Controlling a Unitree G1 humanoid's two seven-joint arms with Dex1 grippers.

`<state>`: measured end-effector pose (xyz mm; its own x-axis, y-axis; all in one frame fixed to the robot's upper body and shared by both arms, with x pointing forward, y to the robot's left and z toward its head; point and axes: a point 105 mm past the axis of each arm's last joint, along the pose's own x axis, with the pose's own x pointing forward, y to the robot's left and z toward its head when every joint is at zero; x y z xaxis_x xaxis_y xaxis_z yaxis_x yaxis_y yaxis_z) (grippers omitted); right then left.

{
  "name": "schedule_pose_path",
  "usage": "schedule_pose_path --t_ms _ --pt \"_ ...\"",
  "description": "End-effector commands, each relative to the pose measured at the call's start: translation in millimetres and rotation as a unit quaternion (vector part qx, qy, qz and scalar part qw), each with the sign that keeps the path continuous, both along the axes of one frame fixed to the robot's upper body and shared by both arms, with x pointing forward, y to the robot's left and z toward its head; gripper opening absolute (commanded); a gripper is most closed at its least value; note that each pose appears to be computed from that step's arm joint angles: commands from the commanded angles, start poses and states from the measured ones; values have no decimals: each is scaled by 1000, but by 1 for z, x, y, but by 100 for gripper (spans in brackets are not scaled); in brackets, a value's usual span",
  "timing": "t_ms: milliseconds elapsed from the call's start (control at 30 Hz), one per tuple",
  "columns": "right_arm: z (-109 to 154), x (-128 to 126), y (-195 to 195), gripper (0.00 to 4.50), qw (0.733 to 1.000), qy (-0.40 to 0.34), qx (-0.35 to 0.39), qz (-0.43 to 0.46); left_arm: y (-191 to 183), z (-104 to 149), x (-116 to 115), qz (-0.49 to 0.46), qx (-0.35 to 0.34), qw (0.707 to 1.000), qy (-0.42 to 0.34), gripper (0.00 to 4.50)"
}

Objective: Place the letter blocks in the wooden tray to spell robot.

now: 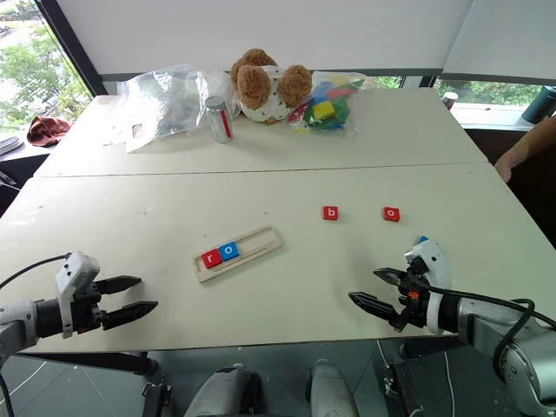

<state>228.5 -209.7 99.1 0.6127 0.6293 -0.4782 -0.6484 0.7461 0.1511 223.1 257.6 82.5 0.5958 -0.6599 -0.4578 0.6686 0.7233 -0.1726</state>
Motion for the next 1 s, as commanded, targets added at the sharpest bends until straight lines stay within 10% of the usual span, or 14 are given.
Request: schedule_pose_path --t_ms 33,800,1000 --pt "5 4 2 445 1000 -17 -4 7 -4 4 -1 -6 3 1000 -6 450" --pt "0 32 -3 445 999 -23 -36 0 8 31 24 24 53 995 -79 450" --pt "32 35 23 445 997 -47 -10 62 -22 60 42 -90 63 985 -132 450"
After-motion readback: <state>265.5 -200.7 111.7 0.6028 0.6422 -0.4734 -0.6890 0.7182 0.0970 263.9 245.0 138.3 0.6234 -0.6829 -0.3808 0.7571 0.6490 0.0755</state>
